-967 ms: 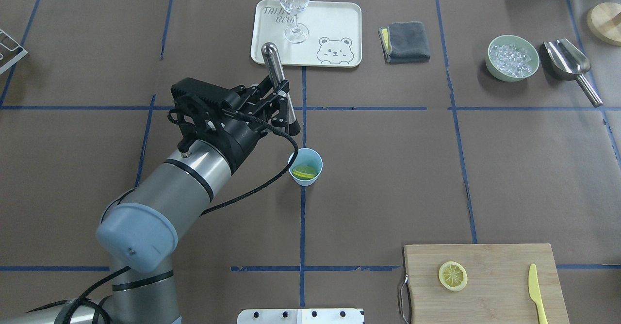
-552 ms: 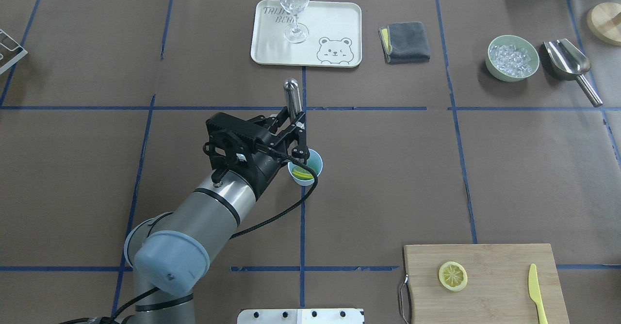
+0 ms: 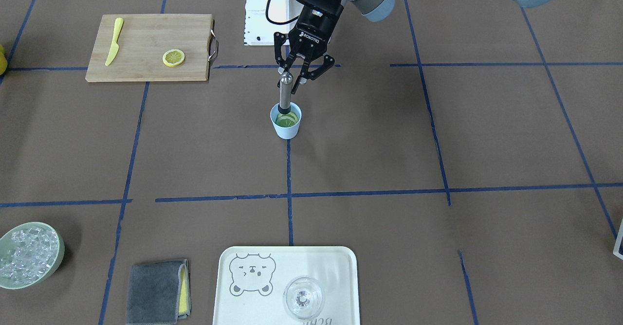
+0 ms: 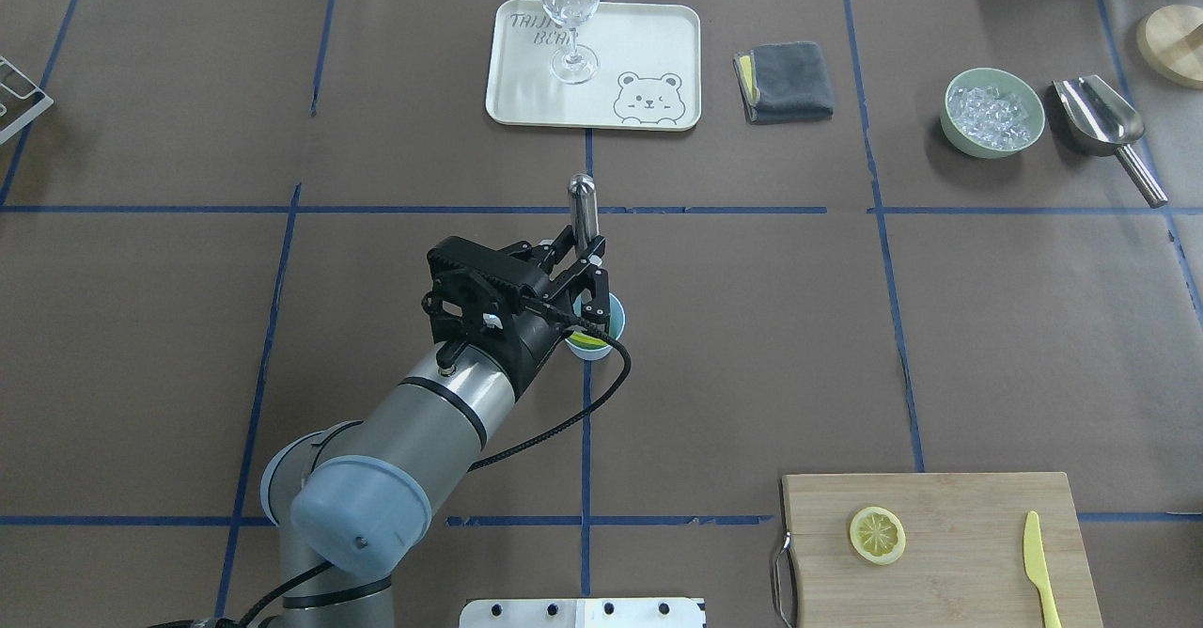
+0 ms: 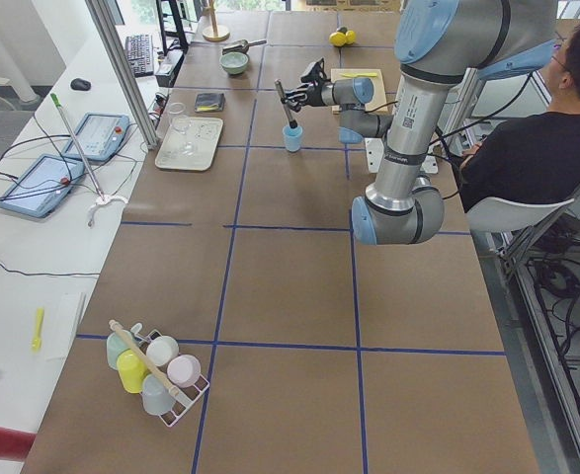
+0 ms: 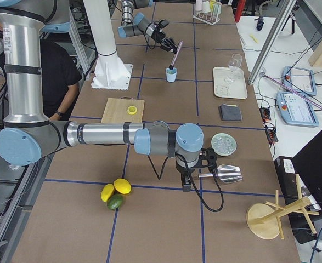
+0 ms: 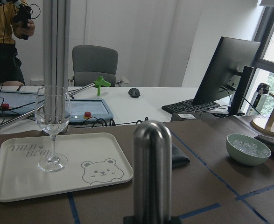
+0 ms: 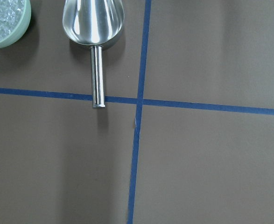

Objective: Squeeze lemon into cup
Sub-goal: 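Press the steel rod down into the blue cup onto the lemon slice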

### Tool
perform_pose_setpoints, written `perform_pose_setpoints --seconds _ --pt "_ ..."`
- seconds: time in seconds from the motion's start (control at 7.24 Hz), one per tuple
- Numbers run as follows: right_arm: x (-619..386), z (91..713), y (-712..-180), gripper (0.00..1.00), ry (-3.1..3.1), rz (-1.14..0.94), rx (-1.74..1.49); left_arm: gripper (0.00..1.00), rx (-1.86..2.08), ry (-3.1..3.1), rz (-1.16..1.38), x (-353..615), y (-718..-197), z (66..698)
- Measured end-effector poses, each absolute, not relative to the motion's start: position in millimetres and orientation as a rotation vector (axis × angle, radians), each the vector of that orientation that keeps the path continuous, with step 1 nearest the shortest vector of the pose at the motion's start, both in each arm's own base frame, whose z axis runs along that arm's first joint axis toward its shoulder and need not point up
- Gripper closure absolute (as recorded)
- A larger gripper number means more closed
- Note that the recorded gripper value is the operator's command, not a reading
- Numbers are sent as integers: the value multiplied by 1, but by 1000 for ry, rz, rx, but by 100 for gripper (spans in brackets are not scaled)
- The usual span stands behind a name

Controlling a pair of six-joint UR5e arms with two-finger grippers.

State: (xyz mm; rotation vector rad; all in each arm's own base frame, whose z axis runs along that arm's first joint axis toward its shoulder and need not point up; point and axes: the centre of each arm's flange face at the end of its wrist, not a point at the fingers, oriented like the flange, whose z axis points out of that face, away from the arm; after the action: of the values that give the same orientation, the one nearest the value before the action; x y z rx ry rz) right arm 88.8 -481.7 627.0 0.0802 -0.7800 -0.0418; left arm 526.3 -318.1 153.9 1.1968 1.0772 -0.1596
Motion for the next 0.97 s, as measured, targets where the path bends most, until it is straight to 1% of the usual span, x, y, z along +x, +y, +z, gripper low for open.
perform_pose_setpoints --seconds 0.41,0.97 --pt "89 624 -484 0 -779 -44 85 100 1192 1063 -150 544 -322 159" --pt "89 622 -486 0 -778 -45 90 100 1183 1053 -137 564 -321 183"
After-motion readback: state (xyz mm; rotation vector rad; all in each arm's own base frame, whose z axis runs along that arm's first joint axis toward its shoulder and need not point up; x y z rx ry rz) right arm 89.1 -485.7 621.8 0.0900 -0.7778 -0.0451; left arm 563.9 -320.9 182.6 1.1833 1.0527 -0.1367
